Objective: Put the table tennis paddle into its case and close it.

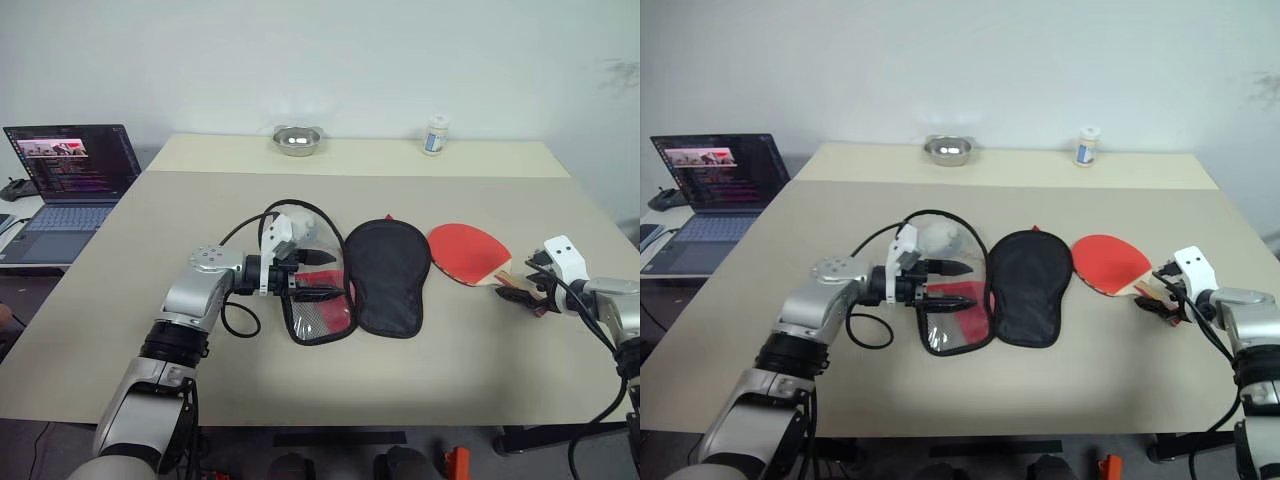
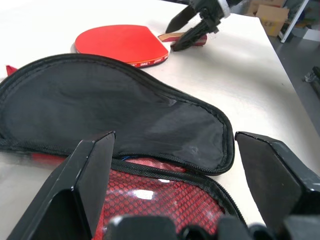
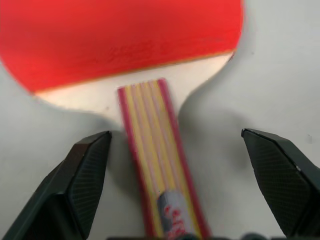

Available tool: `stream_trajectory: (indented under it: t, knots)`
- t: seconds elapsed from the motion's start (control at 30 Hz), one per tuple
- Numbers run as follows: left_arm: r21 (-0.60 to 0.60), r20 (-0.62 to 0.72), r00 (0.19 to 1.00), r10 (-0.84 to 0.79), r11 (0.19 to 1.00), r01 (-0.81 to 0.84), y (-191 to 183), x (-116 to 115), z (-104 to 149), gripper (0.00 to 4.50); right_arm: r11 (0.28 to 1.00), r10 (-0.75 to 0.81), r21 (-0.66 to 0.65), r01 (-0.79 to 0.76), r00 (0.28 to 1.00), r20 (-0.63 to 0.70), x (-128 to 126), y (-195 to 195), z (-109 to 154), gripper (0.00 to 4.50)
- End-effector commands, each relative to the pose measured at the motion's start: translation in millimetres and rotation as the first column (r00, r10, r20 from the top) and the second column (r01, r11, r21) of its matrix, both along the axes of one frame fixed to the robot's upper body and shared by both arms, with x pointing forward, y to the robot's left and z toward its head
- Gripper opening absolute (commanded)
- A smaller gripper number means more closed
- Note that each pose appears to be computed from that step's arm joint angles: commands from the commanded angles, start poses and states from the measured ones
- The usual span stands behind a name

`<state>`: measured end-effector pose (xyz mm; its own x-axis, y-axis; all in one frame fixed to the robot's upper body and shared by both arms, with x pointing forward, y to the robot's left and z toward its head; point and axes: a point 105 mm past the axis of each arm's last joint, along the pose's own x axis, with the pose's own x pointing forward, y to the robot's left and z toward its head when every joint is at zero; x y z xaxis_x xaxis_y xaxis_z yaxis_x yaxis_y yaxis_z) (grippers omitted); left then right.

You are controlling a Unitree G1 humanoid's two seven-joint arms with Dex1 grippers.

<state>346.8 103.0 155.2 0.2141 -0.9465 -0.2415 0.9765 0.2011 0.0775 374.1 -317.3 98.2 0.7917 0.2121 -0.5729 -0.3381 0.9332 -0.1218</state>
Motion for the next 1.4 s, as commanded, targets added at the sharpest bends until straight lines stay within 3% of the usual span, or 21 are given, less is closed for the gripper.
stream_trajectory:
  t: [0.03,0.17,0.33,0.47,0.57,0.77,1.0,1.23,1.4]
  knots:
    - [-0.003,0.054,0.999,-0.006,1.0,0.006,-1,2,12,4.19,0.999,-0.024,-0.025,0.024,1.0,-0.016,4,-4,-8,4.47]
    - [0.001,0.059,0.998,0.002,1.0,-0.003,0,3,11,4.19,0.999,-0.038,-0.02,0.037,0.999,-0.032,7,-2,-12,3.73]
    - [0.004,0.06,0.998,0.009,1.0,-0.009,1,2,9,4.19,0.999,-0.036,-0.008,0.036,0.998,-0.049,5,1,-16,2.12]
    - [0.003,0.06,0.998,0.013,1.0,-0.013,1,2,8,4.19,1.0,-0.028,0.005,0.028,0.999,-0.044,2,7,-14,1.11]
    - [0.001,0.059,0.998,0.013,1.0,-0.013,0,2,8,4.19,0.999,-0.049,0.02,0.049,0.999,-0.013,1,6,-3,1.07]
    - [0.002,0.057,0.998,0.014,1.0,-0.014,0,2,7,4.19,0.988,-0.134,0.087,0.124,0.984,0.121,1,11,42,1.07]
    - [0.001,0.056,0.998,0.022,1.0,-0.022,1,1,4,4.19,0.953,-0.261,0.223,0.207,0.932,0.252,-23,48,93,1.07]
    - [-0.003,0.054,0.998,0.028,1.0,-0.028,0,3,4,4.19,0.891,-0.226,0.437,0.124,0.955,0.191,-42,158,90,1.07]
    - [-0.006,0.056,0.998,0.023,1.0,-0.022,1,3,6,4.19,0.843,-0.203,0.526,0.111,0.972,0.122,-42,215,77,1.07]
